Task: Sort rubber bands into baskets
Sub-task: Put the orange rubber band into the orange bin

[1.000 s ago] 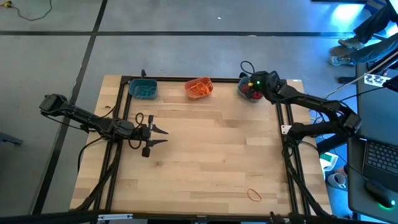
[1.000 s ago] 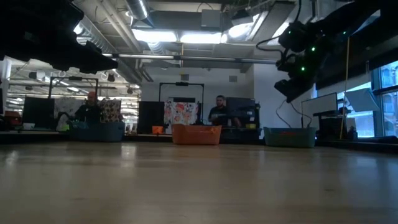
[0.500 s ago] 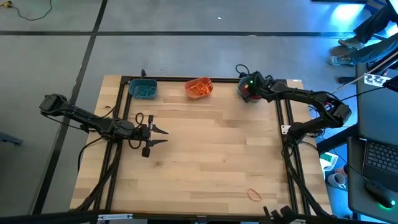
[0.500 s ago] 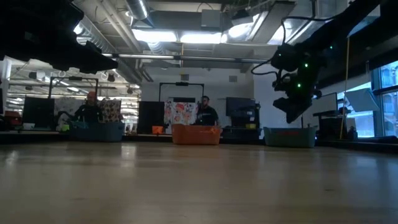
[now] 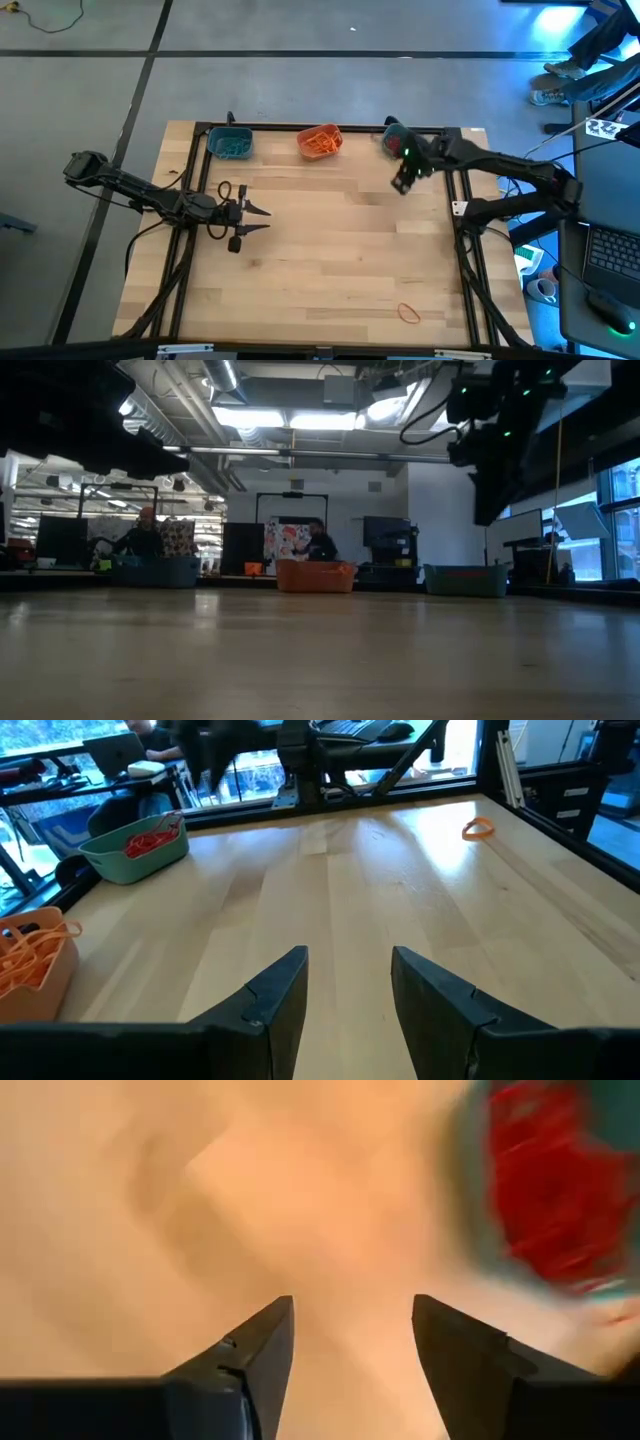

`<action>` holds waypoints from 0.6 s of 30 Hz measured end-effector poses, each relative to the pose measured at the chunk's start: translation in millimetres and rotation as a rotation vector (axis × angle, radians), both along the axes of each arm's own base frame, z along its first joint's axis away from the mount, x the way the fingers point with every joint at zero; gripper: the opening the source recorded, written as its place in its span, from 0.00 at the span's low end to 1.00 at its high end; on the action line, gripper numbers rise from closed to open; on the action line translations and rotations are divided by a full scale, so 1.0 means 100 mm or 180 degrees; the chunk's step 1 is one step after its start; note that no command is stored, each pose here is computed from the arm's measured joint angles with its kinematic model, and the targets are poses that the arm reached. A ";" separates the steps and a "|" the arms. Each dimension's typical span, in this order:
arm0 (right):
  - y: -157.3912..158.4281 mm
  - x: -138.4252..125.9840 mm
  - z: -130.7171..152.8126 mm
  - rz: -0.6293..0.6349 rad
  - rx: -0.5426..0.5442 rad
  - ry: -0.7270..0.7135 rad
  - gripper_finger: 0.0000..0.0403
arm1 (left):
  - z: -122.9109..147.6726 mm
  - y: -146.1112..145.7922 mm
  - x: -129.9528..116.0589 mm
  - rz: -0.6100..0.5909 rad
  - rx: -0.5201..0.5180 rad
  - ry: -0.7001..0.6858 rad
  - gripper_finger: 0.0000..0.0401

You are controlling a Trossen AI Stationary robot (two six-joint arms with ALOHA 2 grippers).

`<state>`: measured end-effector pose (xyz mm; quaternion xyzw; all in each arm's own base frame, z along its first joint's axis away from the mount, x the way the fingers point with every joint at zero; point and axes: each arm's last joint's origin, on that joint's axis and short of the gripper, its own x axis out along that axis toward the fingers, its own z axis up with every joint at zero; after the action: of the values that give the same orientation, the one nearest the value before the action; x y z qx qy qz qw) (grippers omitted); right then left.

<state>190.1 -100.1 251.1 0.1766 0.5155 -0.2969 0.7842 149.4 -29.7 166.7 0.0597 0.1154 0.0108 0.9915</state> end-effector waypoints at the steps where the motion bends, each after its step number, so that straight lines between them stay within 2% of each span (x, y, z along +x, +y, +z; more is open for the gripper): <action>1: 0.10 0.01 -0.02 0.0045 0.0080 0.0028 0.51 | 0.00 0.00 0.00 0.0000 0.0002 0.0009 0.36; 5: 0.44 0.06 -0.11 0.0183 0.0293 0.0167 0.51 | -0.01 0.00 0.00 0.0000 0.0012 0.0048 0.36; 11: 0.90 0.14 -0.22 0.0287 0.0549 0.0044 0.51 | -0.02 0.00 0.00 0.0001 0.0010 0.0051 0.36; 18: 1.54 0.07 -0.41 0.0306 0.0943 -0.0020 0.51 | -0.02 0.00 0.00 0.0000 0.0011 0.0052 0.36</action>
<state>197.5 53.4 210.1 0.2664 0.5590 -0.1790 0.7645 149.0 -29.6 165.1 0.0615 0.1235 0.0105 0.9904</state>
